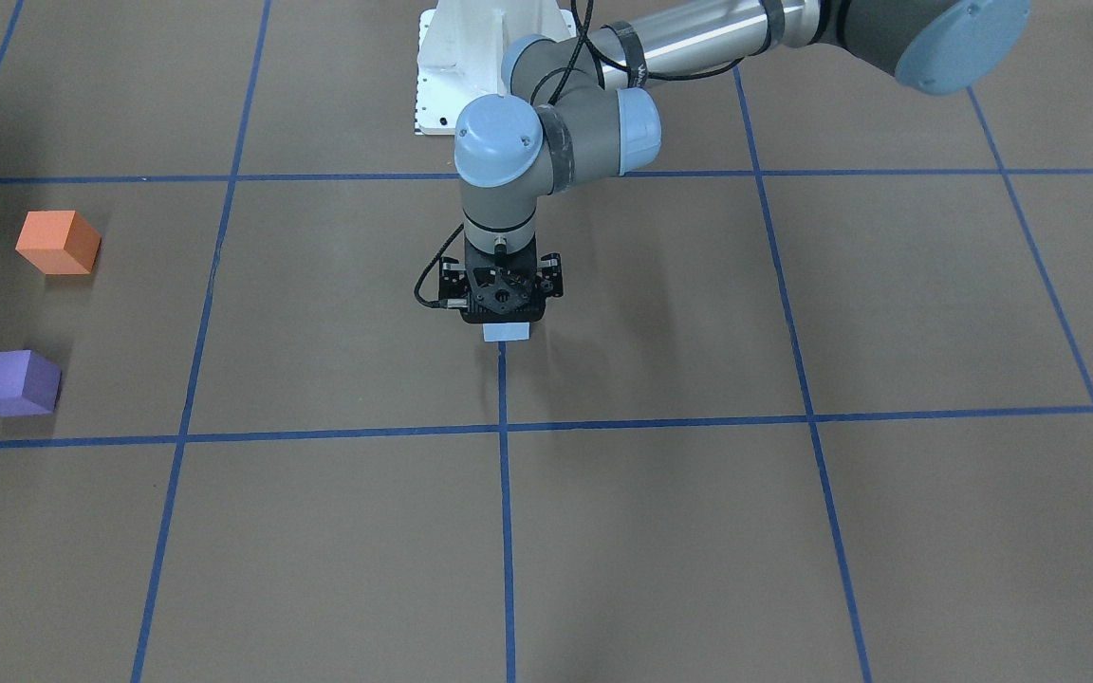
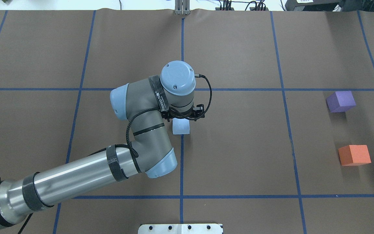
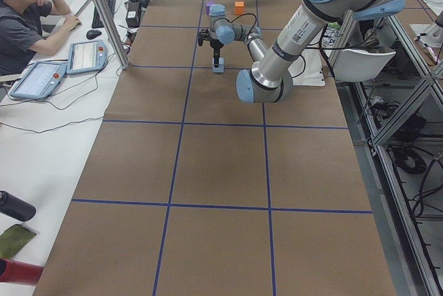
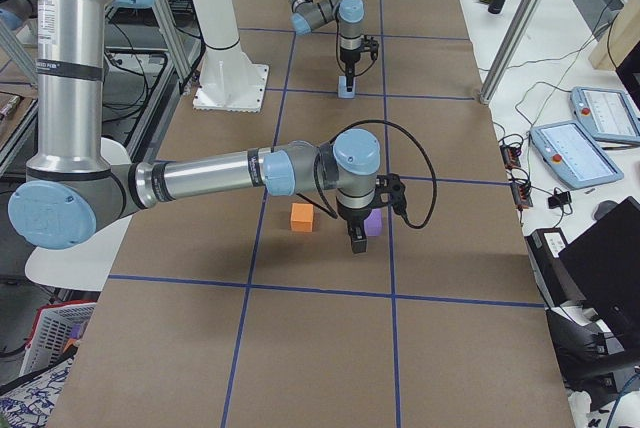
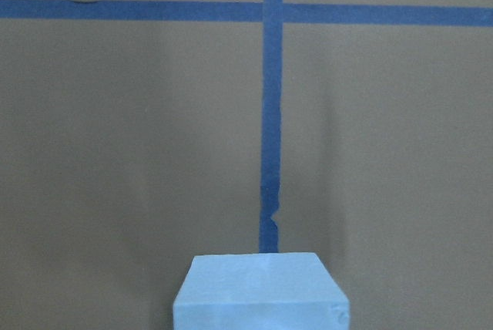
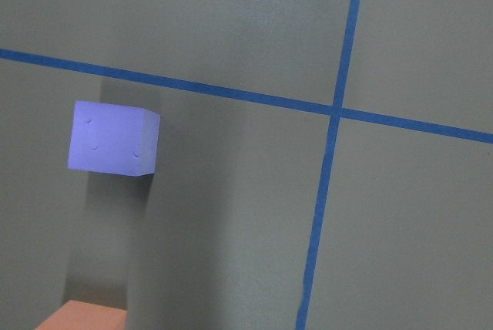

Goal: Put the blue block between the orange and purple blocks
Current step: 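Set the light blue cube down and withdraw the left gripper, then move the right gripper over the light blue cube and grasp it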

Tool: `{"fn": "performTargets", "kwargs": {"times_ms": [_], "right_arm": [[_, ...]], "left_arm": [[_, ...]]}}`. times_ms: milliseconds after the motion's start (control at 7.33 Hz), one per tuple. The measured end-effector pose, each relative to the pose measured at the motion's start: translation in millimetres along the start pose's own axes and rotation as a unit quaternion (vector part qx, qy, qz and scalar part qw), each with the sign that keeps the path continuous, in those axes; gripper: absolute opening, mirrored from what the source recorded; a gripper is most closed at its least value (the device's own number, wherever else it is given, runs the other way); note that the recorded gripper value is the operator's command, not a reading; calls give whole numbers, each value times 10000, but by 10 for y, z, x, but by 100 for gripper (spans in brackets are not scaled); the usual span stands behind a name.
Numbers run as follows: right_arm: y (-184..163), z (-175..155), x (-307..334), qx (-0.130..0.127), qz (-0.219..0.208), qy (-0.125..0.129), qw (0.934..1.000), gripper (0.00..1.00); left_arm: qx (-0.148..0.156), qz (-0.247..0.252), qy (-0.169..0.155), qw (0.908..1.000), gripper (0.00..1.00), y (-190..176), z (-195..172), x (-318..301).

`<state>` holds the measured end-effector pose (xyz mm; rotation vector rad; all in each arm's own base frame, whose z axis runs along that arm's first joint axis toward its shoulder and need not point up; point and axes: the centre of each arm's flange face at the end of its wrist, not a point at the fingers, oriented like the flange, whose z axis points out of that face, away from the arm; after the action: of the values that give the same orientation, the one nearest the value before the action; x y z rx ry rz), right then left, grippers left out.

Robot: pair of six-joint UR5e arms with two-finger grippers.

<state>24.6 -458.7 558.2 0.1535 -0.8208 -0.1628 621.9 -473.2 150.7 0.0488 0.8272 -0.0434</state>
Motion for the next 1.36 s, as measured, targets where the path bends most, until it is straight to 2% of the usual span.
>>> {"fn": "performTargets", "kwargs": {"times_ms": [136, 409, 545, 818, 955, 1364], "right_arm": [[-25, -36, -86, 140, -153, -192, 9996, 100], [-217, -134, -486, 340, -328, -401, 9981, 100], [-411, -201, -907, 407, -191, -517, 9976, 100], [-793, -226, -1992, 411, 118, -776, 9961, 100], [-937, -150, -2525, 395, 226, -803, 9957, 100], [-1034, 421, -4372, 359, 432, -545, 9969, 100]], "left_arm": [[-46, 30, 2, 10000, 98, -158, -273, -105], [-172, 450, -141, 9987, 99, -463, -946, -662], [-233, 691, -221, 9971, 99, -619, -1179, -1197], [-344, 1147, -350, 9922, 99, -959, -1427, -2546], [-386, 1418, -424, 9882, 99, -1116, -1528, -3284], [-435, 2068, -615, 9755, 99, -1301, -1967, -5525]]}}
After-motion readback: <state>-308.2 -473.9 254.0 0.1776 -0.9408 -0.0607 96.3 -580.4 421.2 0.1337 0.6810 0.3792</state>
